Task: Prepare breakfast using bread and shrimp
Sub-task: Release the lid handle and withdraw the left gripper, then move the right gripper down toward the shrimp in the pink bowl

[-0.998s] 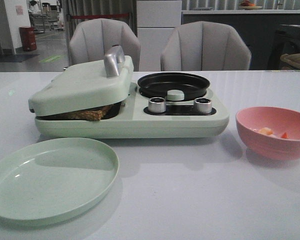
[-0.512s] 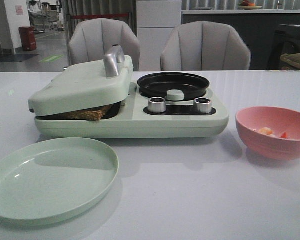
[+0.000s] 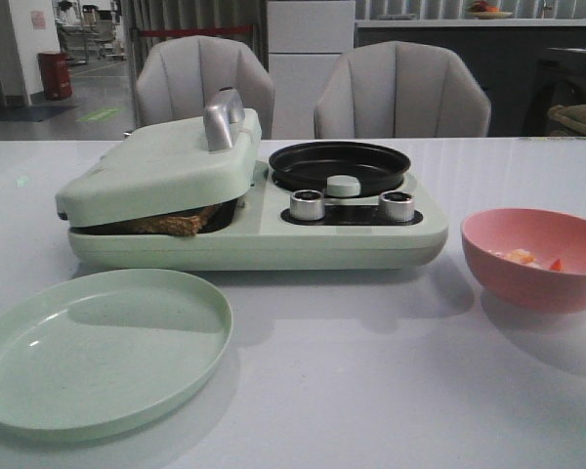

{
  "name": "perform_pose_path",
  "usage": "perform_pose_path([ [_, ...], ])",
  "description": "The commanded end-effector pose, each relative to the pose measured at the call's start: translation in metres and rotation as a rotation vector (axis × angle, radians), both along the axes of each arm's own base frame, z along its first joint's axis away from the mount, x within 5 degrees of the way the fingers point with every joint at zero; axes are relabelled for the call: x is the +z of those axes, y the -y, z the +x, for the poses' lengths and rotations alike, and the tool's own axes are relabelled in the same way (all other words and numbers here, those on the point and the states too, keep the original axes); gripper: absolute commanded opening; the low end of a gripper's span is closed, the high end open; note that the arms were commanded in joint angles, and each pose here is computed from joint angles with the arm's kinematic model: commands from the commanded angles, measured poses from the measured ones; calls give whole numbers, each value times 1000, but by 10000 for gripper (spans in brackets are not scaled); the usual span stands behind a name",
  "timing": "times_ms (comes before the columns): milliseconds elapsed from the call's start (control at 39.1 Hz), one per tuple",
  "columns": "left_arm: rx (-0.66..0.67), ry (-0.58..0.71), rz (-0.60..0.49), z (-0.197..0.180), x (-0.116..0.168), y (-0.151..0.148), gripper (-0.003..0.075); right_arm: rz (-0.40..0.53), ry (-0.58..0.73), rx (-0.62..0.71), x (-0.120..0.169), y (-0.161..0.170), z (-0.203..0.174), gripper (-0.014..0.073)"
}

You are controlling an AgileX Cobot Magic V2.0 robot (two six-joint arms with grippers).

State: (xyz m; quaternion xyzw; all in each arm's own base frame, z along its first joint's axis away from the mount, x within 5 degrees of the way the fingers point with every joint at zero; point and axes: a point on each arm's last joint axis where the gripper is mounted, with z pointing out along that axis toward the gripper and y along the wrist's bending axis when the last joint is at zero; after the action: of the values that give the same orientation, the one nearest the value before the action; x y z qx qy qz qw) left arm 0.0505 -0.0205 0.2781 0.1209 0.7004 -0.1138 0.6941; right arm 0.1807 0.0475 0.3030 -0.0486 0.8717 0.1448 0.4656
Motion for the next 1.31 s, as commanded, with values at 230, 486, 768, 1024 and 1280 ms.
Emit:
perform_pose_path([
  [230, 13, 89, -62, -1, 16, -2, 114, 14, -180, -201, -1, 45, 84, 582],
  [486, 13, 89, -62, -1, 16, -2, 114, 3, -266, -244, -25, 64, 134, 582],
  [768, 13, 89, -62, -1, 16, -2, 114, -22, -371, -217, -62, 69, 179, 582],
  [1024, 13, 89, -62, -1, 16, -2, 114, -18, -466, -200, -90, 70, 197, 580],
  [1280, 13, 89, -62, -1, 16, -2, 114, -19, -488, -202, -102, 70, 200, 224],
])
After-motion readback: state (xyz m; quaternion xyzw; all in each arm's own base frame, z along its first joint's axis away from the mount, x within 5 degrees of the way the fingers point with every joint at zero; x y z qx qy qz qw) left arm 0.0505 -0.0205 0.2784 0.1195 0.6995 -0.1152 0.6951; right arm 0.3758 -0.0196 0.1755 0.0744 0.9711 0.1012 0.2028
